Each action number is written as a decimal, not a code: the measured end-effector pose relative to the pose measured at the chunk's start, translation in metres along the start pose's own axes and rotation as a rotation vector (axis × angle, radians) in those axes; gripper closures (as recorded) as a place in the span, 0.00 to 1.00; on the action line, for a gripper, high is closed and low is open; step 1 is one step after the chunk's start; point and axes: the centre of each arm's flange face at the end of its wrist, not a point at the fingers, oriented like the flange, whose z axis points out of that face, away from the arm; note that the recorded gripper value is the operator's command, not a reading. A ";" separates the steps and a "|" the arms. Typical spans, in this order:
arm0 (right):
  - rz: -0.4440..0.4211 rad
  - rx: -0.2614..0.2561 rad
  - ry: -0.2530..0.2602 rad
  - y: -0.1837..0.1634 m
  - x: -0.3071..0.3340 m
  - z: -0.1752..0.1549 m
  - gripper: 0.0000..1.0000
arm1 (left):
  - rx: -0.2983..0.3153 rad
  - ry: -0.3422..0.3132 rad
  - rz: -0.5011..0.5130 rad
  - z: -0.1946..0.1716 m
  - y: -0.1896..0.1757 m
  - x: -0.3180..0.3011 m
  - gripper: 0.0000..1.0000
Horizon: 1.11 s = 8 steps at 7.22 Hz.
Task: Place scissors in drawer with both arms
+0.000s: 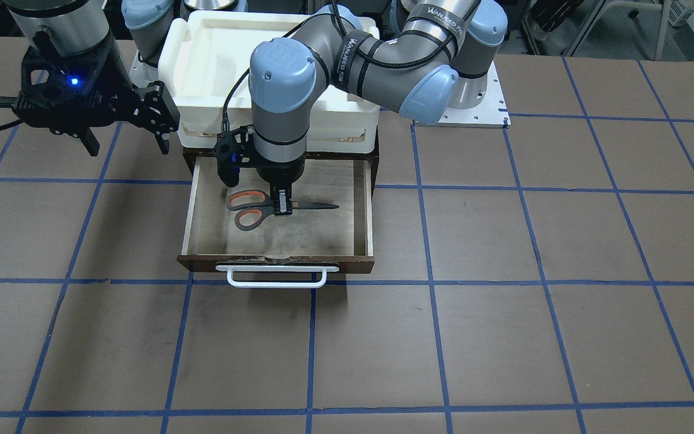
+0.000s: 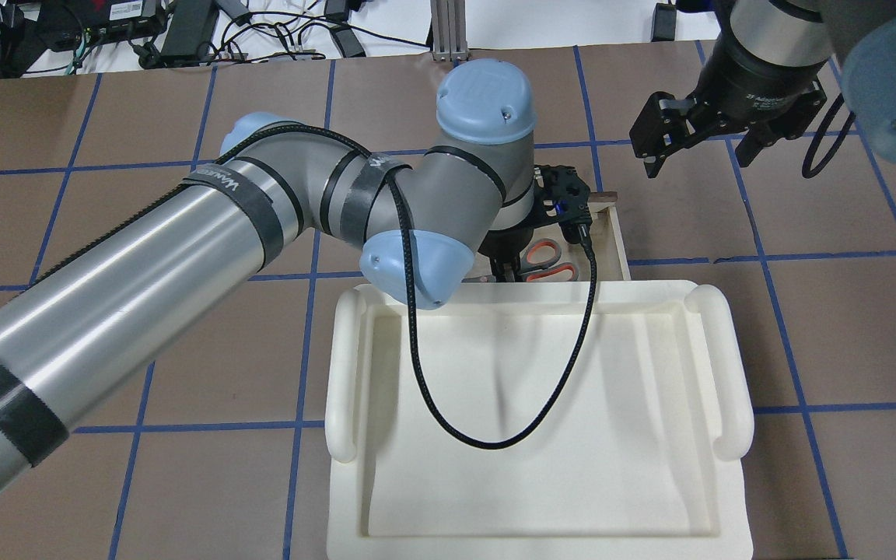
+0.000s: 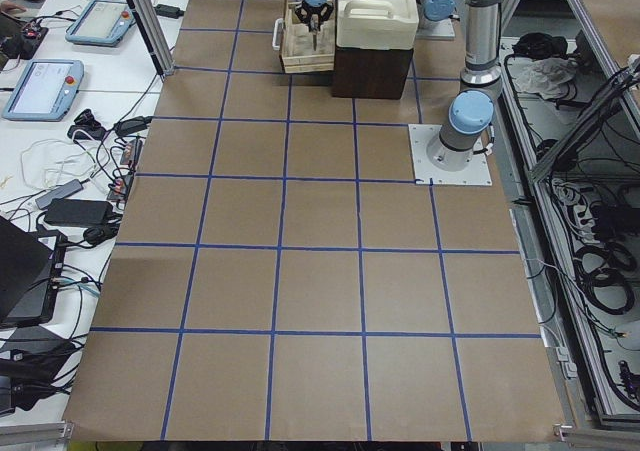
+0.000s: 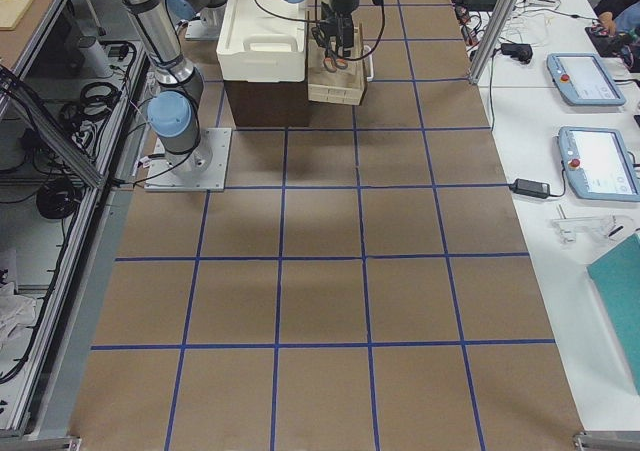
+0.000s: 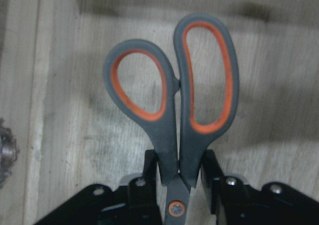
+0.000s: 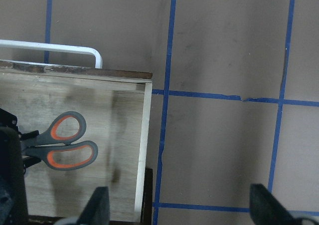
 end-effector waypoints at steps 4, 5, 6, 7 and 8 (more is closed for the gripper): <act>0.051 0.000 0.000 0.000 0.000 0.000 0.00 | -0.033 0.006 0.015 0.018 -0.002 0.000 0.94; 0.053 0.000 0.000 0.000 0.000 0.000 0.00 | -0.036 0.009 0.015 0.020 -0.002 0.001 0.64; 0.054 0.000 0.000 0.000 0.000 0.000 0.00 | -0.038 0.011 0.015 0.022 -0.002 0.001 0.41; 0.055 -0.001 0.000 0.000 0.000 0.000 0.00 | -0.039 0.012 0.014 0.023 -0.002 0.001 0.26; 0.055 -0.002 0.000 0.000 0.000 0.000 0.00 | -0.040 0.013 0.013 0.023 -0.002 0.001 0.04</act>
